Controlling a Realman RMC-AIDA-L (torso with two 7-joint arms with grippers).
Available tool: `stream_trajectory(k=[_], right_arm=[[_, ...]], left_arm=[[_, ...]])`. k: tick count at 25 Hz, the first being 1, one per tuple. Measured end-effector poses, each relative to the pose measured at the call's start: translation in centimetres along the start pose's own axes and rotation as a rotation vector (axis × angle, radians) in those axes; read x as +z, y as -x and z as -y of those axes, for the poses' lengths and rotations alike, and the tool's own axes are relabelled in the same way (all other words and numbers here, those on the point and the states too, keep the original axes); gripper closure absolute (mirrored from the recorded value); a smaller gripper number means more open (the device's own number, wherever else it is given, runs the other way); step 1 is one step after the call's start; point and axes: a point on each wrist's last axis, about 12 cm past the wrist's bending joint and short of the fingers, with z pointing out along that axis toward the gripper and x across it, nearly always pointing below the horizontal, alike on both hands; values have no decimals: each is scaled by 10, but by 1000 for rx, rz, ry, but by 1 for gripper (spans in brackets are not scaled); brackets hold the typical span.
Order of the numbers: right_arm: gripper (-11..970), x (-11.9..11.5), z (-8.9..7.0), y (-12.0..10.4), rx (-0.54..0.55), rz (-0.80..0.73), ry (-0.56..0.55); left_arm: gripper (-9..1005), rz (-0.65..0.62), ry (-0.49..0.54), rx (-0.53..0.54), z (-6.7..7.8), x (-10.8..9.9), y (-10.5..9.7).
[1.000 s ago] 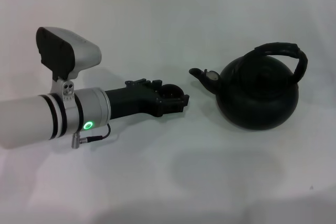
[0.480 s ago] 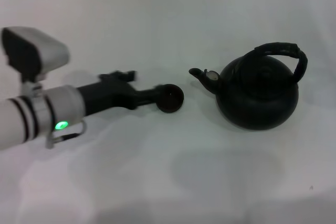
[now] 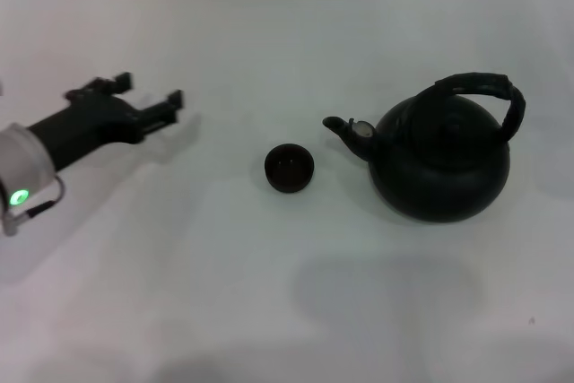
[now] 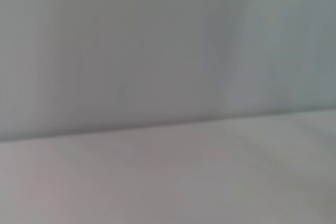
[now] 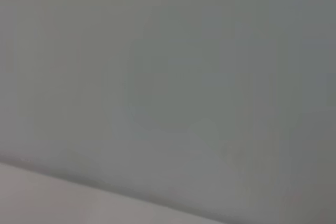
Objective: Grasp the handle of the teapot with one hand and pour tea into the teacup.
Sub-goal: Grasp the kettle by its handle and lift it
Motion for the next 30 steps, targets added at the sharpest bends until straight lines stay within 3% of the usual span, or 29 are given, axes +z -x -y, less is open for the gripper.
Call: stream_trajectory(k=[4,12,14,22,30], right_arm=[[182,-18,20,22,32,-31,91],[184,-40,19,44,109,-77,318],[184,-44,15,45,132,-88,383],[185,-49,-29,37,192,-94,650],[187,-41,-60,26,235,-56,777]], left_arm=[[124,89,52,-4,-15,-13,-9],[125,297,92,-2,-27,-35,-28],[124,306,91,4,-27,-35,-31],[124,303,87,-1,-26,-33,-35],[125,318,59,0,-22,-30,-33]])
